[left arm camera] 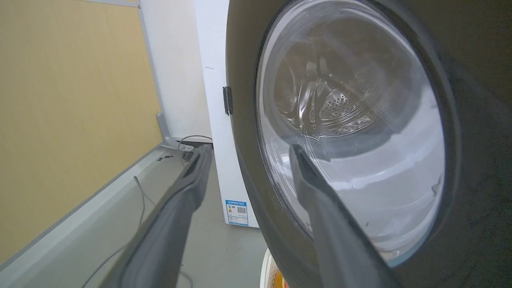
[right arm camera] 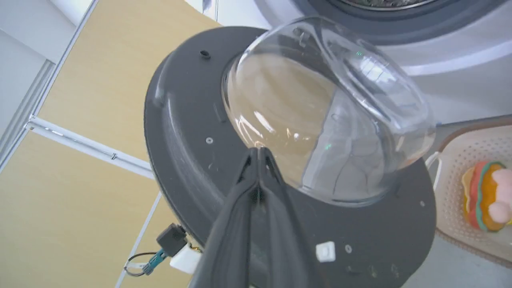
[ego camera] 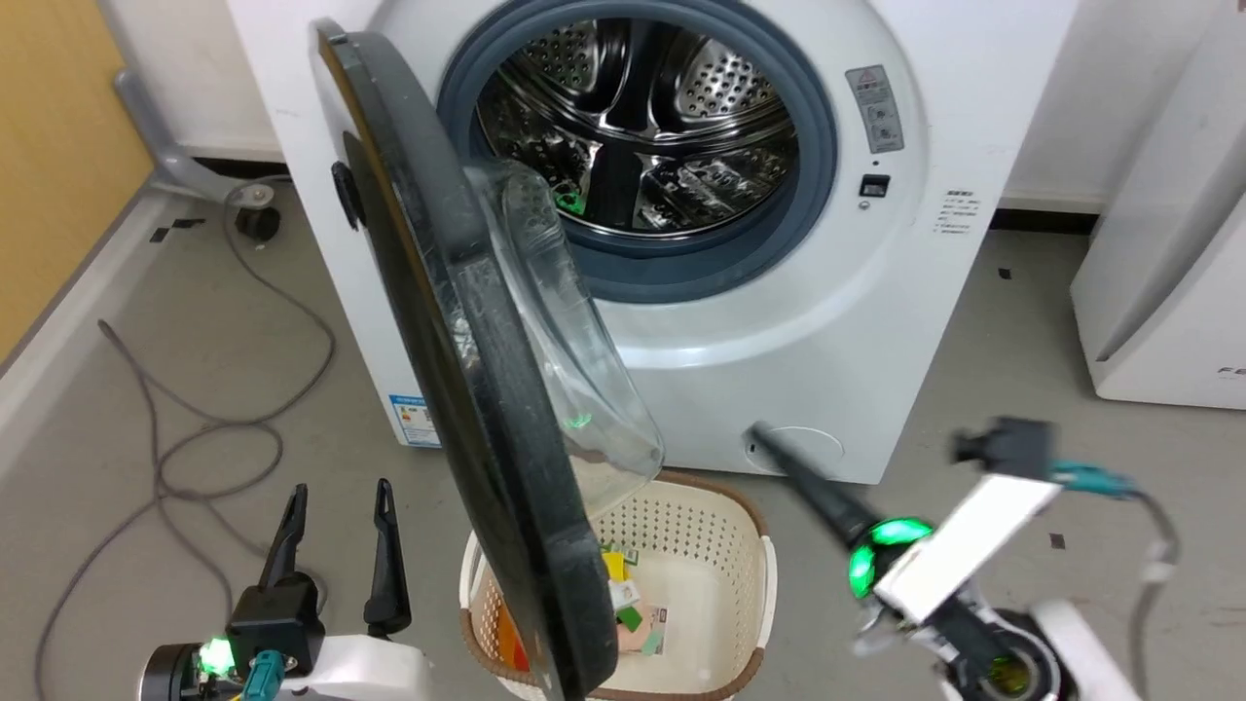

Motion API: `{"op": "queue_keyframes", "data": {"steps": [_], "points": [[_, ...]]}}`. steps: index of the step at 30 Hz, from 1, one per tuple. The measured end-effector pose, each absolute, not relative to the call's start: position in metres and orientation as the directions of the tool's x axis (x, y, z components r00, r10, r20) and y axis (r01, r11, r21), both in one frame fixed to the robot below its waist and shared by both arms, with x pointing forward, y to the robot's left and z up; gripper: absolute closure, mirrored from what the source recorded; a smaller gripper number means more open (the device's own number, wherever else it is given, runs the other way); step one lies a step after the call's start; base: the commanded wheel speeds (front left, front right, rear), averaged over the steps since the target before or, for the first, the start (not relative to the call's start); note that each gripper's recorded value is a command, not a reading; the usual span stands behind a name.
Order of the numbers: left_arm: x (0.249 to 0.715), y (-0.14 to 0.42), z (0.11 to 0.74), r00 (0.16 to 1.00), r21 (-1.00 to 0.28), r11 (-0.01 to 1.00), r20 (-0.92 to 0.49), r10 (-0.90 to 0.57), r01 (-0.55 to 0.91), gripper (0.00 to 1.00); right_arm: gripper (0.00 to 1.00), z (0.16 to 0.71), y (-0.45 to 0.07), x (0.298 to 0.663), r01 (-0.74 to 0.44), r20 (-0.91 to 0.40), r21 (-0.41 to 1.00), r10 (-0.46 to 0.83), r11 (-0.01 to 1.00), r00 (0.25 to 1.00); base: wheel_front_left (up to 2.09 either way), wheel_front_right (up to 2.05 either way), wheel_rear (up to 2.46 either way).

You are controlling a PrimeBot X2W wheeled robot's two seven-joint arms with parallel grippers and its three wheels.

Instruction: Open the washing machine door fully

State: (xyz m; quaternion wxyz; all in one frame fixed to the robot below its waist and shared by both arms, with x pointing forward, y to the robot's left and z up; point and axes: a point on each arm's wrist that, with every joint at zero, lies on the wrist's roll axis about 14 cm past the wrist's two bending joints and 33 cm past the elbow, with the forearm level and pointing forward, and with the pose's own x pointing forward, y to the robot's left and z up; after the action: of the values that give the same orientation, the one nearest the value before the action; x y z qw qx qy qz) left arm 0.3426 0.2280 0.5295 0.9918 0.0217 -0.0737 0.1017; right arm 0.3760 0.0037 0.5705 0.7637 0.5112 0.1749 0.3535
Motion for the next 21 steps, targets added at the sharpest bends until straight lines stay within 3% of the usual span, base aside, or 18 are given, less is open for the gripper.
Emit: {"op": "queue_keyframes", "data": {"steps": [4, 8, 11, 12, 15, 19, 21], "points": [[0.345, 0.224, 0.532, 0.970, 0.027, 0.981, 0.158, 0.187, -0.193, 0.00, 1.00, 0.593, -0.033, 0.394, -0.414, 0.199, 0.855, 0.542, 0.311, 0.816, 0.00, 0.00, 0.00], [0.346, 0.220, 0.535, 0.970, 0.025, 0.983, 0.167, 0.175, -0.182, 0.00, 1.00, 0.609, -0.082, 0.404, -0.448, 0.298, 0.755, 0.358, 0.479, 0.885, 0.00, 0.00, 0.00], [0.347, 0.218, 0.535, 0.970, 0.026, 0.983, 0.168, 0.173, -0.180, 0.00, 1.00, 0.613, -0.117, 0.404, -0.432, 0.350, 0.657, 0.258, 0.618, 0.901, 0.00, 0.00, 0.00], [0.346, 0.216, 0.533, 0.973, 0.025, 0.985, 0.163, 0.166, -0.172, 0.00, 1.00, 0.613, -0.138, 0.400, -0.403, 0.364, 0.520, 0.232, 0.753, 0.902, 0.00, 0.00, 0.00], [0.348, 0.212, 0.534, 0.974, 0.025, 0.986, 0.165, 0.156, -0.163, 0.00, 1.00, 0.625, -0.160, 0.396, -0.347, 0.406, 0.358, 0.191, 0.867, 0.894, 0.00, 0.00, 0.00], [0.351, 0.207, 0.534, 0.975, 0.021, 0.989, 0.167, 0.144, -0.149, 0.00, 1.00, 0.627, -0.169, 0.385, -0.256, 0.418, 0.131, 0.181, 0.958, 0.890, 0.00, 0.00, 0.00], [0.352, 0.206, 0.534, 0.976, 0.020, 0.989, 0.166, 0.142, -0.147, 0.00, 1.00, 0.616, -0.171, 0.380, -0.214, 0.396, 0.097, 0.160, 0.972, 0.904, 0.00, 0.00, 0.00]]}}
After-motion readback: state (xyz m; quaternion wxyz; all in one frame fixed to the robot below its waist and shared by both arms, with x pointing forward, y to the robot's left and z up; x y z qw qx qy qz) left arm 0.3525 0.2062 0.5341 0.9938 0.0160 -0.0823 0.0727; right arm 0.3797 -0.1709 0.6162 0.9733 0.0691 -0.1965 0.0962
